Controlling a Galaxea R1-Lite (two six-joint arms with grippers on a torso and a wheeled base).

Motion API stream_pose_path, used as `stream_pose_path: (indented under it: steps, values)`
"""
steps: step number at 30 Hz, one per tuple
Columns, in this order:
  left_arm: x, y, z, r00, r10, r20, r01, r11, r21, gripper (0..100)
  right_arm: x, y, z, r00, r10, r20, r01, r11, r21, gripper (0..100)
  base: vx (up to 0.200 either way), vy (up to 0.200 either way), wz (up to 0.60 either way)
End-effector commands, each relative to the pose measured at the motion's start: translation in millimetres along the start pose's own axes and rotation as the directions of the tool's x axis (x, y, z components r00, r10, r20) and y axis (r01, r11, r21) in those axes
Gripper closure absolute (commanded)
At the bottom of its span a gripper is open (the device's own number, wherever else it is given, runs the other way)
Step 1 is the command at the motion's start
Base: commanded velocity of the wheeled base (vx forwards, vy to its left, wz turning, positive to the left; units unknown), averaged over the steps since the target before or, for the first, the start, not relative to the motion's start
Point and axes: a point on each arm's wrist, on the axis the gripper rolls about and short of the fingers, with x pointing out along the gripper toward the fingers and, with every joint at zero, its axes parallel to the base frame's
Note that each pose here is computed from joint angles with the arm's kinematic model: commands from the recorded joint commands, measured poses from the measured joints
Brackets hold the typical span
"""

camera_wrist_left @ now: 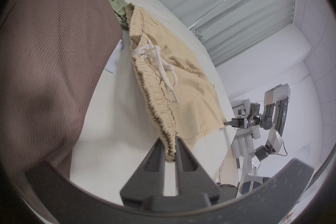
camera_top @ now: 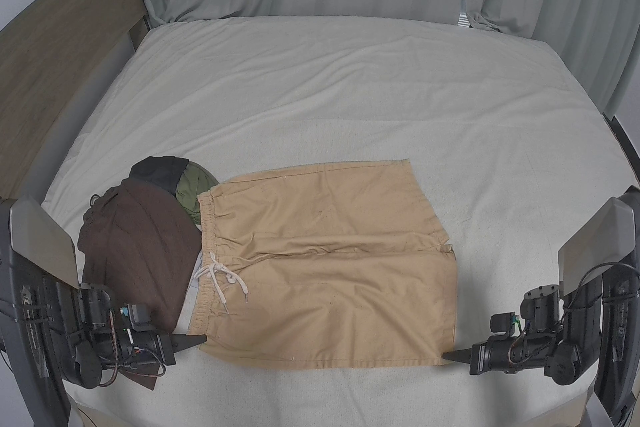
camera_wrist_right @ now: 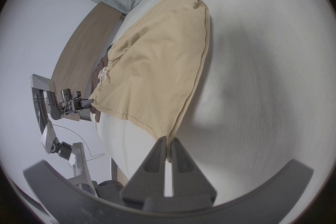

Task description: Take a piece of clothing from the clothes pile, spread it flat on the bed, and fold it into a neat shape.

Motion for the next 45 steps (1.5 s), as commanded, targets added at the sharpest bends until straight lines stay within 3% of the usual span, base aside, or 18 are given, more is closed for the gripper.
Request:
stream_pose_path:
  steps: [1,15,20,29,37,45]
  values:
    - [-8,-7,-8,1.000,0.004,-0.028,-0.004,1.000,-0.002,100,-11,6,-3,1.000,0.001,-0.005,-0.001,1.000,0.002,100,0.000,0.000,0.00]
    - [-13,-6,-12,0.999,0.015,-0.033,-0.015,1.000,0.017,100,-14,3,-2,1.000,-0.009,0.001,0.009,1.000,-0.029,100,0.000,0.000,0.00]
    - [-15,-7,-10,0.999,-0.039,-0.026,0.040,0.999,0.020,100,-16,6,0,1.000,-0.004,0.015,0.004,0.999,-0.039,100,0.000,0.000,0.00]
    - [-22,-3,-8,0.998,-0.065,-0.003,0.065,0.994,0.085,100,-17,10,2,1.000,0.012,0.022,-0.010,0.997,-0.073,100,0.000,0.000,0.00]
    - [-30,2,-7,0.992,-0.125,0.021,0.122,0.984,0.127,100,-20,13,4,0.998,0.066,0.014,-0.064,0.993,-0.102,100,0.000,0.000,0.00]
    - [-36,-1,0,0.986,-0.159,0.051,0.149,0.975,0.167,100,-28,21,13,0.992,0.111,0.067,-0.100,0.984,-0.146,100,0.000,0.000,0.00]
